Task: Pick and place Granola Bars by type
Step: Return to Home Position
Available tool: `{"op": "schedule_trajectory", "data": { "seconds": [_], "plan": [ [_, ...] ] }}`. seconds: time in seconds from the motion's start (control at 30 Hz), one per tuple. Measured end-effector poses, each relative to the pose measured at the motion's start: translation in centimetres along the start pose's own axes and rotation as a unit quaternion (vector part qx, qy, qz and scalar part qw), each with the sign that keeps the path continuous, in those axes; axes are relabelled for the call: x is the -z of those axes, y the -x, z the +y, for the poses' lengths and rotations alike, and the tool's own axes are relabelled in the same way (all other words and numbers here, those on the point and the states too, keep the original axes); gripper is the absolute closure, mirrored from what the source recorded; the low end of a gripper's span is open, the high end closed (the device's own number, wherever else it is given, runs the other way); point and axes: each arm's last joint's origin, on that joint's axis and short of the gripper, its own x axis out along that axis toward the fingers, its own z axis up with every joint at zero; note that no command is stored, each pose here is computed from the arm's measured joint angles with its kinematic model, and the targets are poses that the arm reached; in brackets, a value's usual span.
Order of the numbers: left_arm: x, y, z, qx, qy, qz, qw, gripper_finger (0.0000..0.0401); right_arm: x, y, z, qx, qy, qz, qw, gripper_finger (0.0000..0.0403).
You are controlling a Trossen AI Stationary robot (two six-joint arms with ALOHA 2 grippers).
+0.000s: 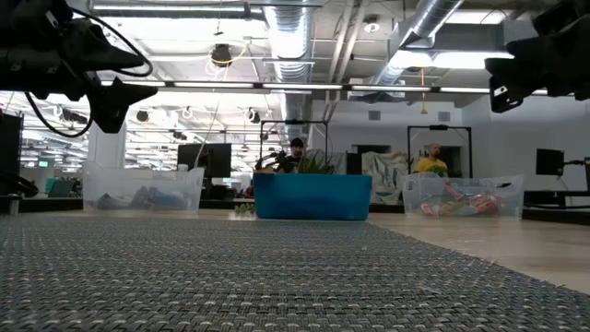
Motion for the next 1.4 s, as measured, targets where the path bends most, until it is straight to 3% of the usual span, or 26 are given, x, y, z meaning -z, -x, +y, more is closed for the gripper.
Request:
{"op": "schedule_trajectory", "data": {
  "seconds": [0.4, 0.67, 1.4],
  "plan": [
    [0.04, -0.03, 0.02, -0.002, 0.013, 0.002, 1.000, 0.0179, 0.01, 0.00, -0.02, 0.003, -0.075, 0.000, 0.997, 0.0269],
    [0.03, -0.03, -0.01, 0.003, -0.116, 0.003, 0.993, 0.0179, 0.03, 0.00, -0.02, 0.004, -0.082, 0.001, 0.997, 0.0270],
    [0.03, -0.03, 0.00, 0.002, -0.110, 0.003, 0.994, 0.0179, 0.03, 0.00, -0.02, 0.004, -0.083, 0.000, 0.997, 0.0270]
  ]
}}
